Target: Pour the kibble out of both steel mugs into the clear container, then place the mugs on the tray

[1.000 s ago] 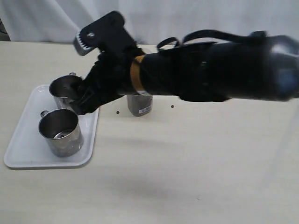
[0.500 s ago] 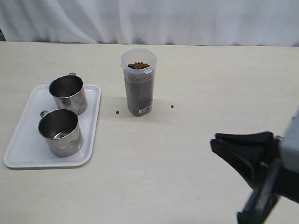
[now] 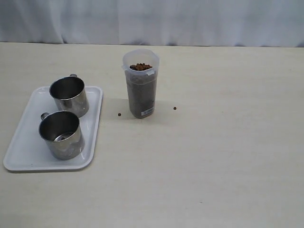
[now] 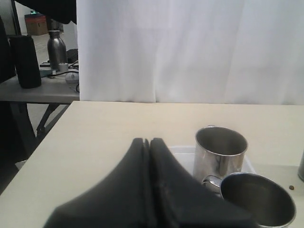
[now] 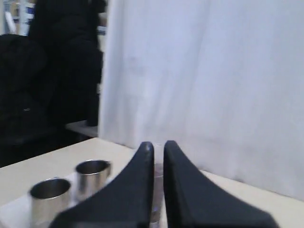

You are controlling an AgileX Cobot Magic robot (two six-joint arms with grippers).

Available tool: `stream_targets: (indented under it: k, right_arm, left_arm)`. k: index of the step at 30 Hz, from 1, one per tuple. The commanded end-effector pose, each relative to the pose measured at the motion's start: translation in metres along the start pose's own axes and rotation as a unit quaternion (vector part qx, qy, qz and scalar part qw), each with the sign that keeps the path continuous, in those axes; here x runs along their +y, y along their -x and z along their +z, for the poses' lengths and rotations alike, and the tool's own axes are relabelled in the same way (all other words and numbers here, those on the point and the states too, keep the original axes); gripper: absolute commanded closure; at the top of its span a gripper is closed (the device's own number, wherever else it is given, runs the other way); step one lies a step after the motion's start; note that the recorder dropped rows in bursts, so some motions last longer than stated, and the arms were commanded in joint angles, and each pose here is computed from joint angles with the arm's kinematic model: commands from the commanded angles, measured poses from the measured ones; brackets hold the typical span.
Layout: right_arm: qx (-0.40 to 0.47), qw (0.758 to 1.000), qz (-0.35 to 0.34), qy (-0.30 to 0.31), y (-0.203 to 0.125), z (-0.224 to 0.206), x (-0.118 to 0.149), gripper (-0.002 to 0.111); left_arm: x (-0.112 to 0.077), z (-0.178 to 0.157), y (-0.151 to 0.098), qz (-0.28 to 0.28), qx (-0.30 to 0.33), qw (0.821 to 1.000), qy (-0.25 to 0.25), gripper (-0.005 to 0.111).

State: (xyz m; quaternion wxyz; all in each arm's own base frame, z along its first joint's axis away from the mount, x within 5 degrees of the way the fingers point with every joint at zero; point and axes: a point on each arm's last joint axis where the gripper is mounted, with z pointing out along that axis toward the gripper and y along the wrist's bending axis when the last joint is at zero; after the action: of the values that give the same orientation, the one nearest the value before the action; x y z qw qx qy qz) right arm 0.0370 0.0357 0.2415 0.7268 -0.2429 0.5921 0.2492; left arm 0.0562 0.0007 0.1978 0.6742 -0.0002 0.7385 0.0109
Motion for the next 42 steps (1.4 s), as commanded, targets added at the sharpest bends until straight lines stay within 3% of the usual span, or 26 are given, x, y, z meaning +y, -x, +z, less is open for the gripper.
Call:
stream_targets:
  k: [1, 3, 6, 8, 9, 14, 42]
  right_arm:
    - [-0.006, 0.99, -0.03, -0.135, 0.002, -0.001, -0.011, 0.102]
    - [-0.002, 0.981, -0.04, -0.188, 0.001, -0.002, -0.017, 0.102]
    - [0.017, 0.977, -0.061, -0.205, -0.008, -0.003, -0.02, 0.102]
    - [0.046, 0.963, 0.031, -0.264, -0.029, -0.008, -0.03, 0.102]
    - [0.067, 0.96, 0.03, -0.27, -0.033, -0.009, -0.031, 0.102]
    - [0.113, 0.959, -0.019, -0.257, -0.039, -0.01, -0.029, 0.102]
    - [0.136, 0.957, 0.009, -0.256, -0.044, -0.011, -0.028, 0.102]
  left_arm:
    - [0.0, 0.0, 0.0, -0.001, -0.002, 1.0, -0.003, 0.107]
    - [0.0, 0.0, 0.0, -0.001, -0.002, 1.0, -0.003, 0.107]
    - [0.0, 0.0, 0.0, -0.001, -0.002, 1.0, -0.003, 0.107]
    - [0.0, 0.0, 0.0, -0.001, -0.002, 1.0, -0.003, 0.107]
    - [0.0, 0.0, 0.0, -0.001, -0.002, 1.0, -0.003, 0.107]
    - [0.0, 0.0, 0.0, -0.001, -0.002, 1.0, -0.003, 0.107]
    - [0.0, 0.0, 0.0, -0.001, -0.002, 1.0, -0.003, 0.107]
